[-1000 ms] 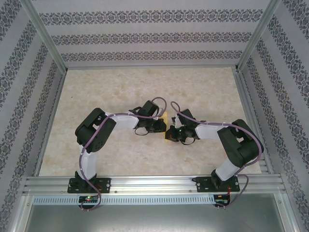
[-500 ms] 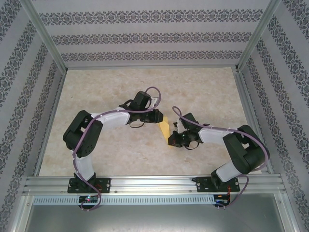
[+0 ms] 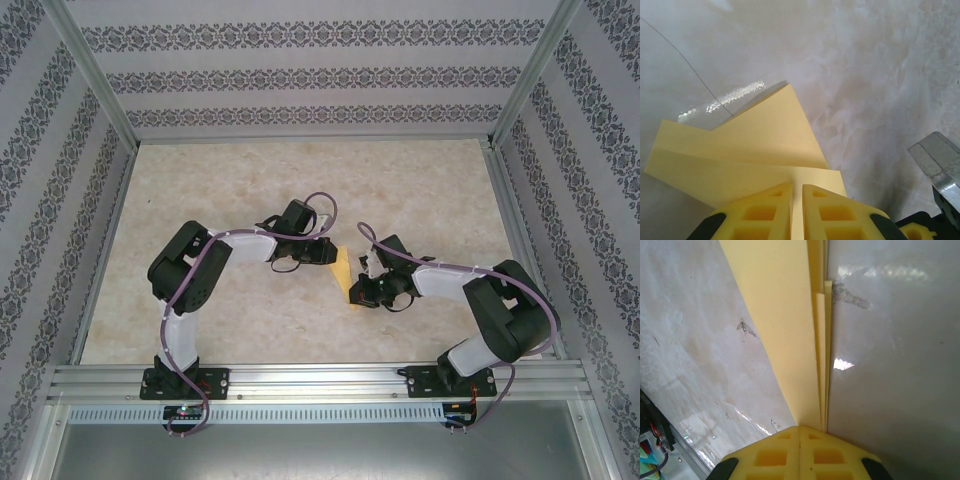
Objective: Fold a paper plane with a square sheet of paper (pick it up from the middle)
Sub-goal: Fold the wing for the fifth time at the center of the table.
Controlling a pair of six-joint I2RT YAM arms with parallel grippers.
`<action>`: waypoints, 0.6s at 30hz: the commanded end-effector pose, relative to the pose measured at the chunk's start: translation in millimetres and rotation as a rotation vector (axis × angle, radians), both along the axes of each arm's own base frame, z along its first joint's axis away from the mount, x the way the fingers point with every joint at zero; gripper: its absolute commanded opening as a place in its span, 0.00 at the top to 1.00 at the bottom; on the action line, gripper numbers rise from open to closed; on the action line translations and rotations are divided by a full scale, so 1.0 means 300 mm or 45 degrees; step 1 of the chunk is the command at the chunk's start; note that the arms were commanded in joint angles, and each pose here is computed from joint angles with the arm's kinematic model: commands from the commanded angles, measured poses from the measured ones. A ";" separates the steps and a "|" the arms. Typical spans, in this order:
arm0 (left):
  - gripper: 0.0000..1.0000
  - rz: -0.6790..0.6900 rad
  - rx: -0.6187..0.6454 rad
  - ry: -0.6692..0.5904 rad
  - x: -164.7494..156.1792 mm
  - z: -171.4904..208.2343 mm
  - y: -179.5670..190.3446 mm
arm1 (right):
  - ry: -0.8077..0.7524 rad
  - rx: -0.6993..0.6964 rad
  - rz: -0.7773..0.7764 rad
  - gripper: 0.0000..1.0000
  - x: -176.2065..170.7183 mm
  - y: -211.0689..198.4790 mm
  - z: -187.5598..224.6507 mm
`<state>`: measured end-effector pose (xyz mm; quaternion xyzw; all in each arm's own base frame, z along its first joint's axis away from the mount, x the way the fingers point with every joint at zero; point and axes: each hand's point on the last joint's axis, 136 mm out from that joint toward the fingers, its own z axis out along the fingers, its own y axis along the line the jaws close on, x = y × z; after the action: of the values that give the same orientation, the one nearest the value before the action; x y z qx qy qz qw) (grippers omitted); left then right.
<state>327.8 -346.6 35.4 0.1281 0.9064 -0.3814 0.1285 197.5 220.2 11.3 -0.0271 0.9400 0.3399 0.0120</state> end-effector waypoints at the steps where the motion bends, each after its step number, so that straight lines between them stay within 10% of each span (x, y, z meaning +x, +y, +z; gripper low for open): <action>1: 0.86 0.004 0.010 -0.066 0.037 -0.010 -0.002 | 0.114 -0.112 0.024 0.96 -0.089 -0.056 -0.067; 18: 0.88 0.027 0.131 -0.006 0.034 -0.090 0.033 | -0.087 -0.012 -0.028 0.90 0.025 -0.004 0.061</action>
<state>333.1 -344.0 22.8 0.1243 0.9153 -0.3611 0.1281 197.8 218.4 14.9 -0.0247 0.9411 0.3369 0.0176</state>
